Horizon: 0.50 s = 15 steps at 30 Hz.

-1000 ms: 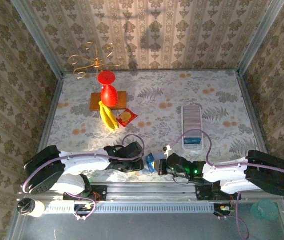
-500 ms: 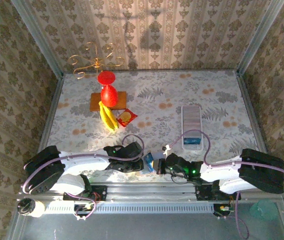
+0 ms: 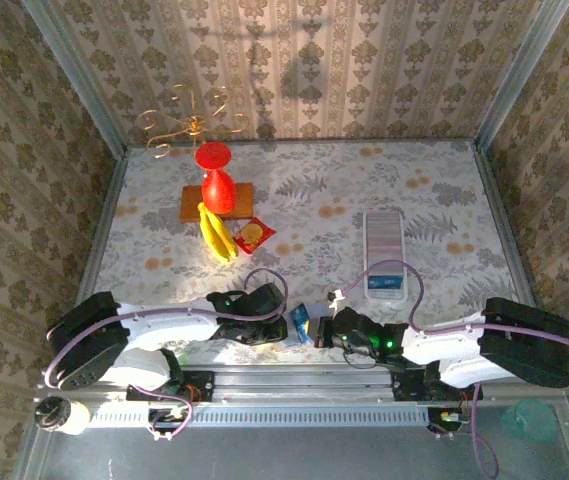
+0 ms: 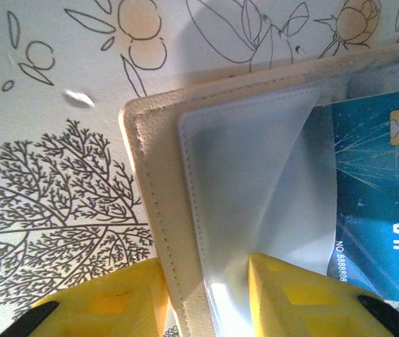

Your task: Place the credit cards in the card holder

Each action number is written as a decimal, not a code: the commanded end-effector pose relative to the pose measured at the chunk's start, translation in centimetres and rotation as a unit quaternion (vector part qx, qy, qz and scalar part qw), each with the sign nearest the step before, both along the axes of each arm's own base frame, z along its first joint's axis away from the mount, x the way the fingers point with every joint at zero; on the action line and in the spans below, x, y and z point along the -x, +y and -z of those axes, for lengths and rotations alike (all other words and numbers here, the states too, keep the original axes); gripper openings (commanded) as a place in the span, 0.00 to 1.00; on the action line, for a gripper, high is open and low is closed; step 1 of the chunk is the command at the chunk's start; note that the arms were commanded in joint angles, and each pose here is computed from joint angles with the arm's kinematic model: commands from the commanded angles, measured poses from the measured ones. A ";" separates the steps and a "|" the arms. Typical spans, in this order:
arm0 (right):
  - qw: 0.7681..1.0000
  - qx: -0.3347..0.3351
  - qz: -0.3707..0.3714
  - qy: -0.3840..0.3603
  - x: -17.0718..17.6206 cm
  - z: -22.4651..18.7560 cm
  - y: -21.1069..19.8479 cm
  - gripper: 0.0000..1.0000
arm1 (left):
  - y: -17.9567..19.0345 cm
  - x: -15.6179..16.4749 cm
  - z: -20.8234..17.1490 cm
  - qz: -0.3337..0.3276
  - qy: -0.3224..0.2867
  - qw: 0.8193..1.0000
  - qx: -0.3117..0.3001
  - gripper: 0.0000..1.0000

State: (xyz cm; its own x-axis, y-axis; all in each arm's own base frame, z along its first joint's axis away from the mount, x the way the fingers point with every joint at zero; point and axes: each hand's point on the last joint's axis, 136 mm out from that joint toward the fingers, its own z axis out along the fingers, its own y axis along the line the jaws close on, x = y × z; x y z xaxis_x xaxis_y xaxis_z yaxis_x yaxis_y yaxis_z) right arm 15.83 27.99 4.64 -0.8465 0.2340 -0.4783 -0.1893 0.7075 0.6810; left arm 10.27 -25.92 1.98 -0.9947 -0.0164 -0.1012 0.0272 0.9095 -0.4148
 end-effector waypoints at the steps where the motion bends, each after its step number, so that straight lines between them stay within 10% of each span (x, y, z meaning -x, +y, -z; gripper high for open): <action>1: 1.000 -0.007 0.028 -0.005 -1.0 0.0 -0.2 0.00 | 1.2 2.1 1.4 0.019 0.046 0.999 -0.016 0.35; 15: 0.998 -0.039 0.028 0.029 -0.5 0.1 0.5 0.00 | 1.2 1.9 1.3 0.018 0.044 0.999 -0.014 0.36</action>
State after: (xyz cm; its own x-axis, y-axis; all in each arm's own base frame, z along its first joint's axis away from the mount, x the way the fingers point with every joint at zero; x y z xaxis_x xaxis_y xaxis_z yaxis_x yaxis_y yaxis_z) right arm 16.09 28.17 4.45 -0.8538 0.2890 -0.4331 -0.1359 0.6793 0.7212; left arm 10.27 -25.97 1.99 -0.9954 -0.0181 -0.0941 0.0233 0.9067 -0.4210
